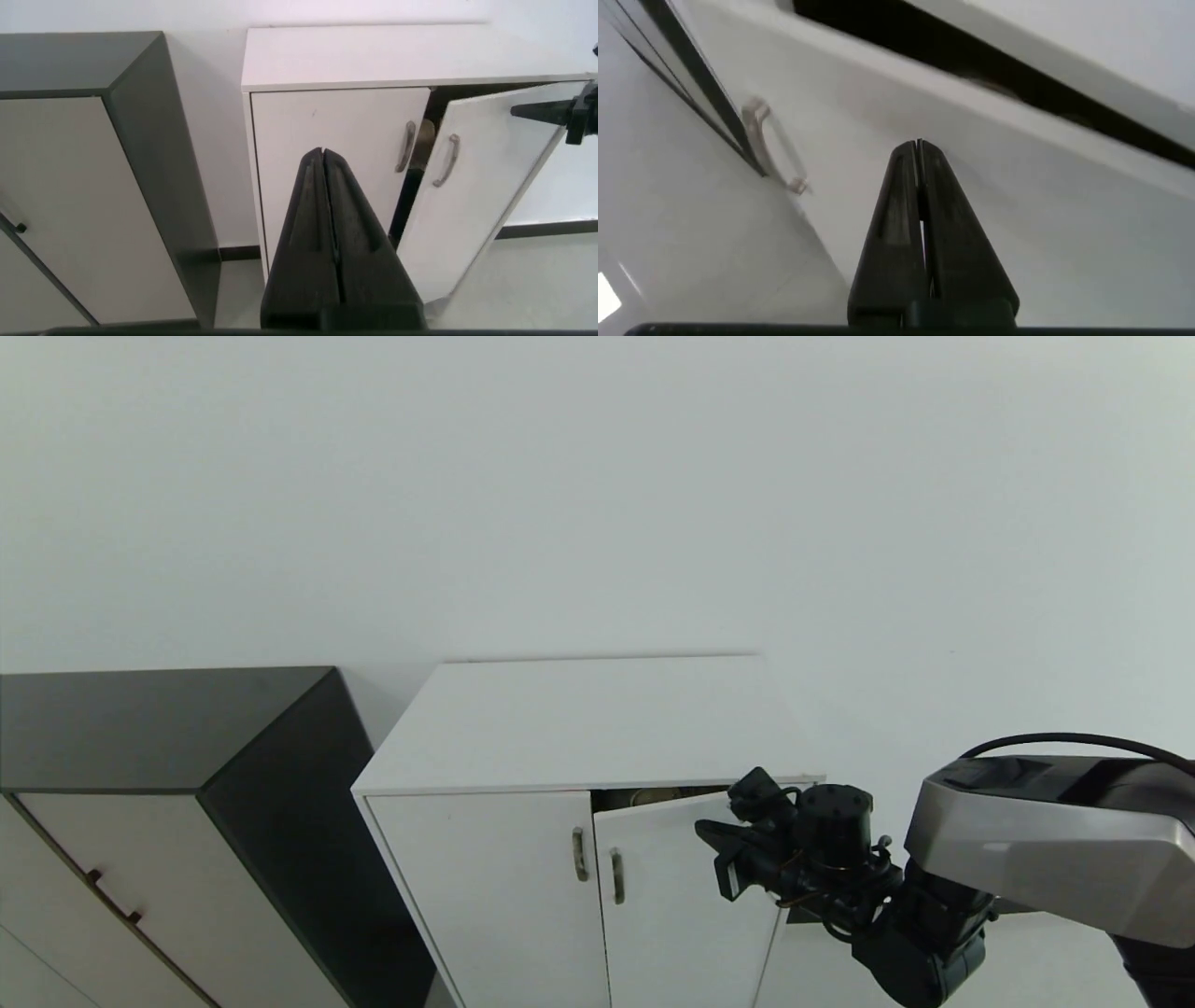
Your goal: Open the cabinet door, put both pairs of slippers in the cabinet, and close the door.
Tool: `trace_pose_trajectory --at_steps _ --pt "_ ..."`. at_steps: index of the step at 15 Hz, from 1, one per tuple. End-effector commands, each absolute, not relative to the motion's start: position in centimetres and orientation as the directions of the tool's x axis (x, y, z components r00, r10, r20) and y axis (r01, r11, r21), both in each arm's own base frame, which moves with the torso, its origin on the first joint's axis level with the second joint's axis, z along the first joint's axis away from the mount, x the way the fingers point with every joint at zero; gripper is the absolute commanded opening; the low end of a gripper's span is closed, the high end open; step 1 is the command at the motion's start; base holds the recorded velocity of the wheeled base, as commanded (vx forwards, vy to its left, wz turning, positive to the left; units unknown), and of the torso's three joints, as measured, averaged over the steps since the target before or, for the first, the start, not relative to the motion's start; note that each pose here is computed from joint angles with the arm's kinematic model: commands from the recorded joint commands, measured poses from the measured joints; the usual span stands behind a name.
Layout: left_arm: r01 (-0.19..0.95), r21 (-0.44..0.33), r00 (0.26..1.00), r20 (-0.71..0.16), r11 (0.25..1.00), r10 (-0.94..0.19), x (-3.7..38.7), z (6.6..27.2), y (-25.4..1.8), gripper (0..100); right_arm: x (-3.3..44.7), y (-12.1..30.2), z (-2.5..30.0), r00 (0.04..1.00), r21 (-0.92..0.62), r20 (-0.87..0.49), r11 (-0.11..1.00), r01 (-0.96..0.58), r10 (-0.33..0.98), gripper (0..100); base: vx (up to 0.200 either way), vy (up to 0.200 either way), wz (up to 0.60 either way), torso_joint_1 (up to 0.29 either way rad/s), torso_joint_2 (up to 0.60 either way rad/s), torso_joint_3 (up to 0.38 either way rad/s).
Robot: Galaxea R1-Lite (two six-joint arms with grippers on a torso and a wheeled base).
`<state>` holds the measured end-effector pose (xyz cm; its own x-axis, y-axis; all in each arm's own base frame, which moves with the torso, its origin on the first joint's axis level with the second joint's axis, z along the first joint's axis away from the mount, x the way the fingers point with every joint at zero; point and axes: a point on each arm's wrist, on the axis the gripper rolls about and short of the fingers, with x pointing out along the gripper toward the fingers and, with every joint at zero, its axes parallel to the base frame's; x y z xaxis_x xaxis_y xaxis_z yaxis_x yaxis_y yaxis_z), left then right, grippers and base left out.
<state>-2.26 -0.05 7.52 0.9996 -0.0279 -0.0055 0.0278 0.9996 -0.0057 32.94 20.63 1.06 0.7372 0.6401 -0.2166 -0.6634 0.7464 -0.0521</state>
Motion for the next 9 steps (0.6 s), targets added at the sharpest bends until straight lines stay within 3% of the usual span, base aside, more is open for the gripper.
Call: trace_pose_trajectory --at_steps 1,9 --pt "0.028 -0.006 1.0 -0.006 1.0 -0.028 -2.26 7.52 -0.05 0 33.75 20.16 0.81 0.751 -0.048 -0.212 0.761 -0.647 0.625 0 0.0 0.0 0.0 0.0 0.0 0.0" --pt "0.028 -0.006 1.0 -0.006 1.0 -0.028 -2.26 7.52 -0.05 0 34.3 19.71 0.46 0.76 -0.047 -0.215 0.771 -0.635 0.613 0 0.0 0.0 0.0 0.0 0.0 0.0"
